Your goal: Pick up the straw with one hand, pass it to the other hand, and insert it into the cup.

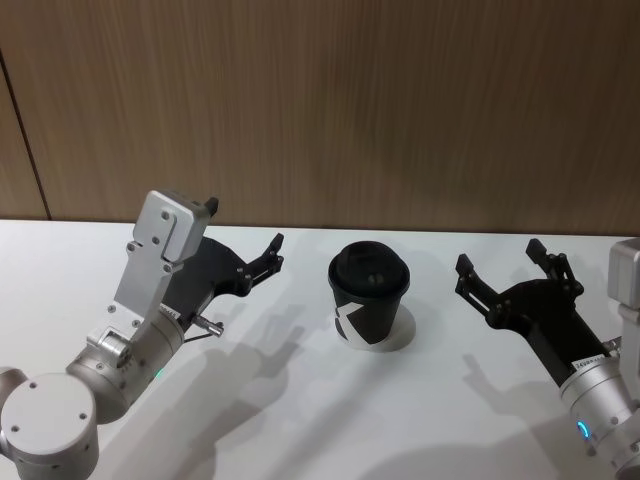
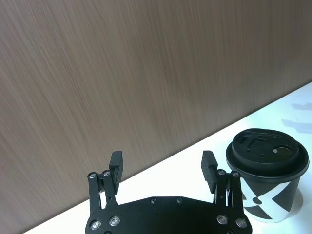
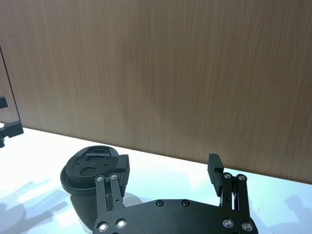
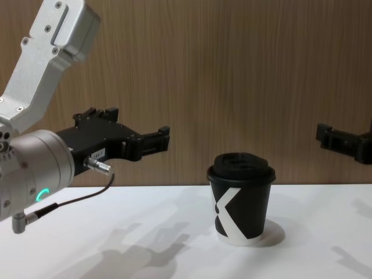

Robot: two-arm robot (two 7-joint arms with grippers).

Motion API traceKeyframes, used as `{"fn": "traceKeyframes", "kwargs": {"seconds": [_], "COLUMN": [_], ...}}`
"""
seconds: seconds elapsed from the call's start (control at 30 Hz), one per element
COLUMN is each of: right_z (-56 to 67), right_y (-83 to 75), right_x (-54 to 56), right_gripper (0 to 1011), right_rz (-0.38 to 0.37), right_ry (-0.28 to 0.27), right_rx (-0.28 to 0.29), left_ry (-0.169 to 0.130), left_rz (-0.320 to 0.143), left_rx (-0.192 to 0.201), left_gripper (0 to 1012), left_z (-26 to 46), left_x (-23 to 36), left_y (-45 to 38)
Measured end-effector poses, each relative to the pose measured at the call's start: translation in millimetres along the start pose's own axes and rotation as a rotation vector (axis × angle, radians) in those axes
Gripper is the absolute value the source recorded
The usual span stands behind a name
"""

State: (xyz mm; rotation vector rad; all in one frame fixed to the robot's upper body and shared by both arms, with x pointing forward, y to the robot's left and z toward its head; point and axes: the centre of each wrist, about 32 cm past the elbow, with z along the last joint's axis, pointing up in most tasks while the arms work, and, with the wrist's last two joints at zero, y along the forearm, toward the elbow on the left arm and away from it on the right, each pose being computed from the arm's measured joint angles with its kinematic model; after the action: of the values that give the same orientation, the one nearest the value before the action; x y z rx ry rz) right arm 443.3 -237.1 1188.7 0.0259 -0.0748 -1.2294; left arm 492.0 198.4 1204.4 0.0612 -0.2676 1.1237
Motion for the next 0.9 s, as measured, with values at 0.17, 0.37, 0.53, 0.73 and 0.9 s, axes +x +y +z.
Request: {"fn": "traceKeyframes", "kwargs": {"seconds": [0.17, 0.37, 0.53, 0.73, 0.9], "right_z": [0.0, 0.0, 0.0, 0.0, 0.0], "right_y": [0.0, 0.0, 0.0, 0.0, 0.0], "right_x": [0.0, 0.0, 0.0, 0.0, 0.0], "right_gripper": [1003, 1003, 1003, 1003, 1003], "right_rz": [0.000, 0.000, 0.000, 0.000, 0.000], "right_ry": [0.000, 0.000, 0.000, 0.000, 0.000], "right_rx": [0.000, 0.000, 0.000, 0.000, 0.000], "left_ry": [0.000, 0.000, 0.000, 0.000, 0.000], "left_rz": [0.000, 0.000, 0.000, 0.000, 0.000], "left_rx": [0.000, 0.000, 0.000, 0.000, 0.000], "left_gripper": [1006, 1007, 1006, 1007, 1007], "left_z": [0.0, 0.0, 0.0, 0.0, 0.0], "left_x": [0.0, 0.0, 0.0, 0.0, 0.0], "left_y": [0.0, 0.0, 0.0, 0.0, 0.0]}}
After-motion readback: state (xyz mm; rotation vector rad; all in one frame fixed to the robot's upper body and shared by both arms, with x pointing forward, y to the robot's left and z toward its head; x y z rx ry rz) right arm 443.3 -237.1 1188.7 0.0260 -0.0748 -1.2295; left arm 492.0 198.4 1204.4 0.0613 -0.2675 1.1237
